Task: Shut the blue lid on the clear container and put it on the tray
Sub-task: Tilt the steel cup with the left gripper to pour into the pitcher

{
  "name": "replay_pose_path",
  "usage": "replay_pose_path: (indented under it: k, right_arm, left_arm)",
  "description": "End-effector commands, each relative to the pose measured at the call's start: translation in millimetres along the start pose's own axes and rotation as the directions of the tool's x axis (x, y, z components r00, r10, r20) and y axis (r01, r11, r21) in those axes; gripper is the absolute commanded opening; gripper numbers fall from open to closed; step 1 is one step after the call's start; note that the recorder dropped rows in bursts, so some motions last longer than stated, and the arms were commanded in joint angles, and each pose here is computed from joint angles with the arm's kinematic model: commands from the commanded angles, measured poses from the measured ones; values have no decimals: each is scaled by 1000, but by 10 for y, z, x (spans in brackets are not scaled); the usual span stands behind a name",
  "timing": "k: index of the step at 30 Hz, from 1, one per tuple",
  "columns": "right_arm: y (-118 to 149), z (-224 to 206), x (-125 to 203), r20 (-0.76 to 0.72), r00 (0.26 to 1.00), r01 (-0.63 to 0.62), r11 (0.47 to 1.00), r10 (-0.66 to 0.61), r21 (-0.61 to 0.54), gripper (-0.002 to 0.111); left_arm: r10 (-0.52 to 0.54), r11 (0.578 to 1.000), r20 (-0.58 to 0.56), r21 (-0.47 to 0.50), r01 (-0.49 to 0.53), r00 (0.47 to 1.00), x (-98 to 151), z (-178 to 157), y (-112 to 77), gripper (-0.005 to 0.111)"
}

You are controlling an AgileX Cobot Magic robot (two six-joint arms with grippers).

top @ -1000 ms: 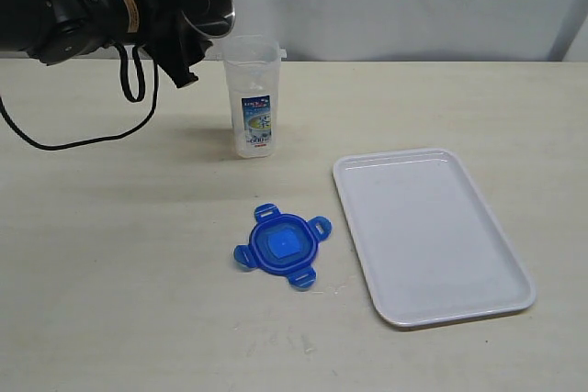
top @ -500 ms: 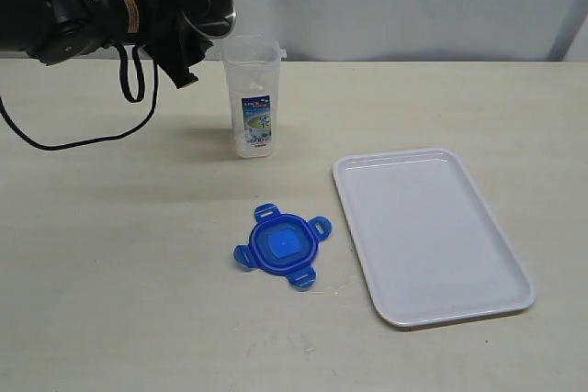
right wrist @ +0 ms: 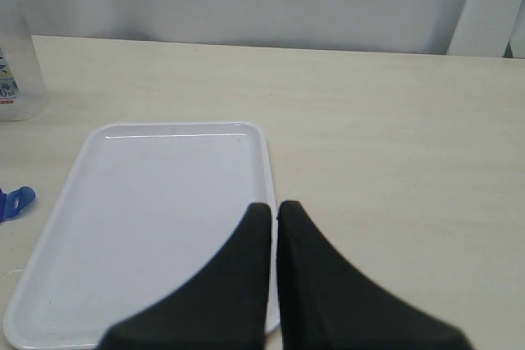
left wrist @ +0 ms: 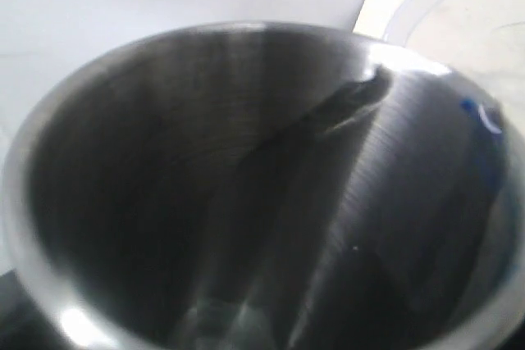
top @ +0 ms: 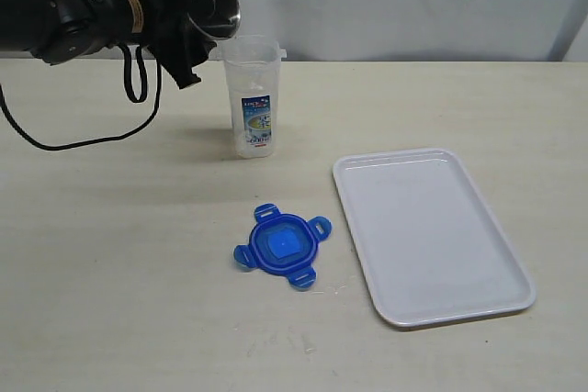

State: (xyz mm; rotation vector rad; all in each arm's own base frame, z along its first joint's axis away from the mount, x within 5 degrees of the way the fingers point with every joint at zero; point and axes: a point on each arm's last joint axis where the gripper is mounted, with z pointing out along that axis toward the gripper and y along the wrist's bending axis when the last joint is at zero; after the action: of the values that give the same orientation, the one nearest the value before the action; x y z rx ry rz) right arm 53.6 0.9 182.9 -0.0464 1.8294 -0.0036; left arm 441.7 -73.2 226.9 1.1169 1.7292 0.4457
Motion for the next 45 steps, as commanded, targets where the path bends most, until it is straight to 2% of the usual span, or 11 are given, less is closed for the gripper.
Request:
replay_pose_path:
  k: [1, 13, 45]
  right_arm:
    - [-2, 1, 7, 3, 1000, 2, 1000, -2, 5, 4]
    - [-2, 1, 7, 3, 1000, 2, 1000, -2, 5, 4]
    - [-2, 1, 7, 3, 1000, 2, 1000, -2, 5, 4]
  left_arm:
    - [5, 1000, 59, -29, -3, 998, -107, -36, 76, 0]
    - [29, 999, 23, -23, -28, 999, -75, -34, 70, 0]
    - [29, 999, 21, -22, -28, 999, -73, -34, 70, 0]
